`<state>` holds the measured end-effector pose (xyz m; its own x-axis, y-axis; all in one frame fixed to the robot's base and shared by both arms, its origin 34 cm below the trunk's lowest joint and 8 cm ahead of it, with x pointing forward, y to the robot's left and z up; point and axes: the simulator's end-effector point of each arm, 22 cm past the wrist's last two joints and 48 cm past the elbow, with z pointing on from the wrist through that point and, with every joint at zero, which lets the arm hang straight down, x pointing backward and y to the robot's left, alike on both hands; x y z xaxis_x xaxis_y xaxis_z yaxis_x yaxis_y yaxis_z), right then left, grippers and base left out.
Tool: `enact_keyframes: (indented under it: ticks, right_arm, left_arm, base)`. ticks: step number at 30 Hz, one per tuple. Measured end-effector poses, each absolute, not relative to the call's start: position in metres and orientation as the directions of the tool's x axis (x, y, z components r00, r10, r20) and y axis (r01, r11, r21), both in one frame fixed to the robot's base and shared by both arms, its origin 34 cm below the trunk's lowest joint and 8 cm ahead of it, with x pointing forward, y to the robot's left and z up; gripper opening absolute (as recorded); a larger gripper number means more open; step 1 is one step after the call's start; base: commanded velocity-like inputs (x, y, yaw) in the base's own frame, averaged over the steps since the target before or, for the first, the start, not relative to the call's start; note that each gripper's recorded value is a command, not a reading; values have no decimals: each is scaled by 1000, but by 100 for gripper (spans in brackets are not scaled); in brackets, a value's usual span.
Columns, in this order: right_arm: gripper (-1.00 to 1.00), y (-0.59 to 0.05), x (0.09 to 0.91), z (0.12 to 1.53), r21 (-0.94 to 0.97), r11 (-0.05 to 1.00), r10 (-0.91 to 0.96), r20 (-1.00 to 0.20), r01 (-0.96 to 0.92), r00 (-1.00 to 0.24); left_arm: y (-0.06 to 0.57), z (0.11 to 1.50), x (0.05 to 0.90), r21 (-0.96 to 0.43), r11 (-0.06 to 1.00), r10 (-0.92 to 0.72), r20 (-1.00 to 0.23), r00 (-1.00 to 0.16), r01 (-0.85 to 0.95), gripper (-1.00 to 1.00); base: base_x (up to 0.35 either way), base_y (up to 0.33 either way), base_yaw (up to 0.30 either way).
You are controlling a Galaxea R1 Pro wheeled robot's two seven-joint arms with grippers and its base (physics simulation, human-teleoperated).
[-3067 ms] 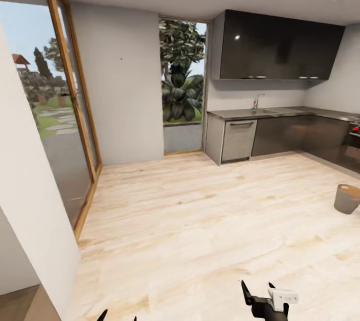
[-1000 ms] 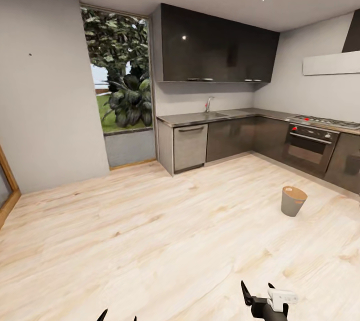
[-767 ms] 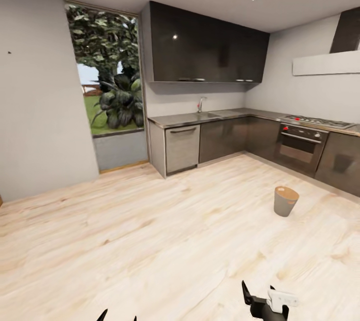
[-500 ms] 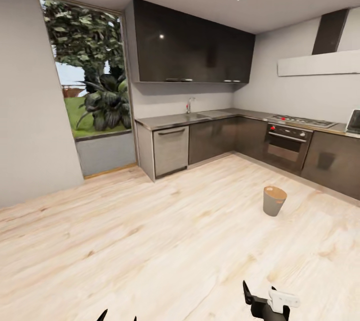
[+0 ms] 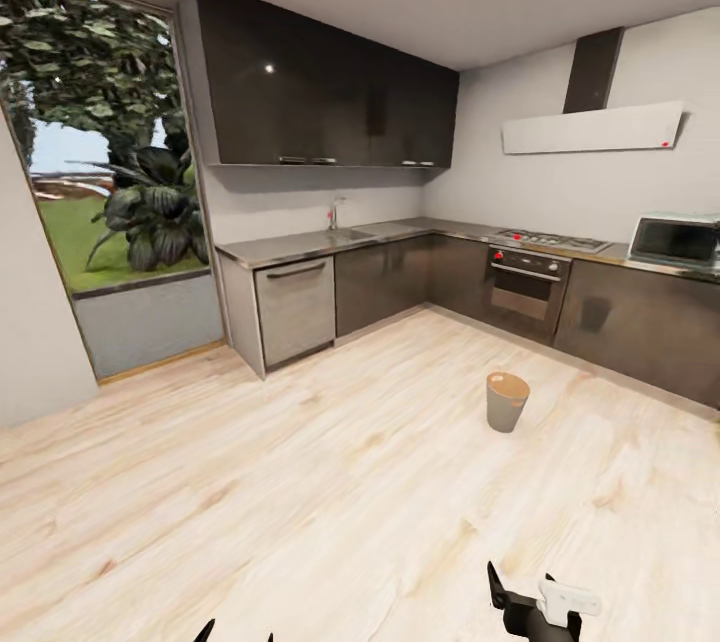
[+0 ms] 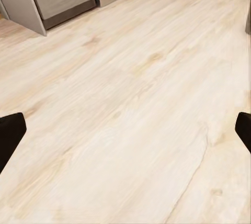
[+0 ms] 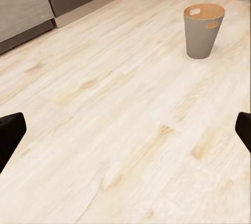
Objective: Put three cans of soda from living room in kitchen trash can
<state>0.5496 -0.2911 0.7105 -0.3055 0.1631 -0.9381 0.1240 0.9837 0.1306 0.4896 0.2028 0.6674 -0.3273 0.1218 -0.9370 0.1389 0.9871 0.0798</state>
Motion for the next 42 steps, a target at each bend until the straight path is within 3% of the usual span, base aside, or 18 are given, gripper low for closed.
enact_keyframes:
  ticks: [17, 42]
  right_arm:
    - [100, -293, 550, 711, 129, 984, 162, -939, 126, -304]
    - [100, -294, 550, 713, 128, 984, 160, -942, 126, -296]
  left_arm:
    - [203, 668, 490, 79, 987, 121, -937, -327, 138, 100]
    - [203, 667, 490, 79, 987, 121, -937, -327, 139, 100]
  base:
    - [298, -99, -209]
    - [299, -95, -13]
